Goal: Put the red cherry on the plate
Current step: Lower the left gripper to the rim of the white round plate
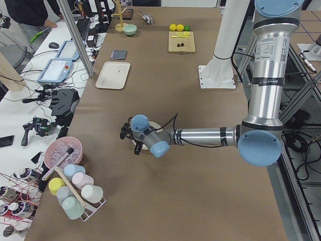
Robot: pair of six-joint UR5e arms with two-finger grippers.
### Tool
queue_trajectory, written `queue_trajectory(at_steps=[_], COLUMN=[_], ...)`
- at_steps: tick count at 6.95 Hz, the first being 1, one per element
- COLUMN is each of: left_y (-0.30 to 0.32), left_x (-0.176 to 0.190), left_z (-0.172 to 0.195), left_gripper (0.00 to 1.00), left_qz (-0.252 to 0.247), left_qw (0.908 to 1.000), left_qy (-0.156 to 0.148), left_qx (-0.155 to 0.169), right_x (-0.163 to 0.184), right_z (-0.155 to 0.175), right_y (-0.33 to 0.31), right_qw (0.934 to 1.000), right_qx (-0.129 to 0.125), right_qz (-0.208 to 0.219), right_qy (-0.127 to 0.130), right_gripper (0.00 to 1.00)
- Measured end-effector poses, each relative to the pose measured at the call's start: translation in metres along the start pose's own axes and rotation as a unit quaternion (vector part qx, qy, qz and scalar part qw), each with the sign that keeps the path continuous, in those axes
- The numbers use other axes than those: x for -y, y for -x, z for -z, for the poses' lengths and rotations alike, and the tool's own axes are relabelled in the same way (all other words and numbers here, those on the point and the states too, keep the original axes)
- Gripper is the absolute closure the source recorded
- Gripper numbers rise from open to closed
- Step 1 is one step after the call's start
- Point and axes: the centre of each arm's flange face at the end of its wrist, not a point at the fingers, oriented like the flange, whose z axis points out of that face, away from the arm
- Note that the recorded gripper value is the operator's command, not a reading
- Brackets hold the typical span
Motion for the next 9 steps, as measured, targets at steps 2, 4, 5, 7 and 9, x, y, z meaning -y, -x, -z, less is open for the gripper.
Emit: queue_trajectory(at_steps=[2,4,5,7,9], left_y=[-0.002,0.009,0.018,0.023,0.021], left_x=[-0.007,-0.017,-0.024,-0.029,-0.029], left_z=[-0.01,-0.016,-0.02,-0.022,-0.02], left_gripper=[0.16,0.26,0.57,1.0,1.0], left_qz=[-0.008,-0.018,-0.025,-0.03,-0.036], left_qw=[1.0,0.9997,0.9995,0.9992,0.9988], left_qy=[-0.002,-0.01,-0.016,-0.021,-0.025], left_qx=[-0.005,-0.011,-0.014,-0.018,-0.021], right_x=[-0.002,-0.005,-0.006,-0.007,-0.008], right_z=[-0.002,-0.004,-0.004,-0.004,-0.004], right_y=[-0.002,-0.004,-0.004,-0.005,-0.005], right_qw=[1.0,1.0,1.0,1.0,1.0], right_qx=[-0.001,0.0,0.0,0.001,0.001], right_qz=[0.002,0.0,-0.001,-0.002,-0.002], right_qy=[-0.002,-0.002,-0.002,-0.002,-0.002], right_gripper=[0.0,0.0,0.0,0.0,0.0])
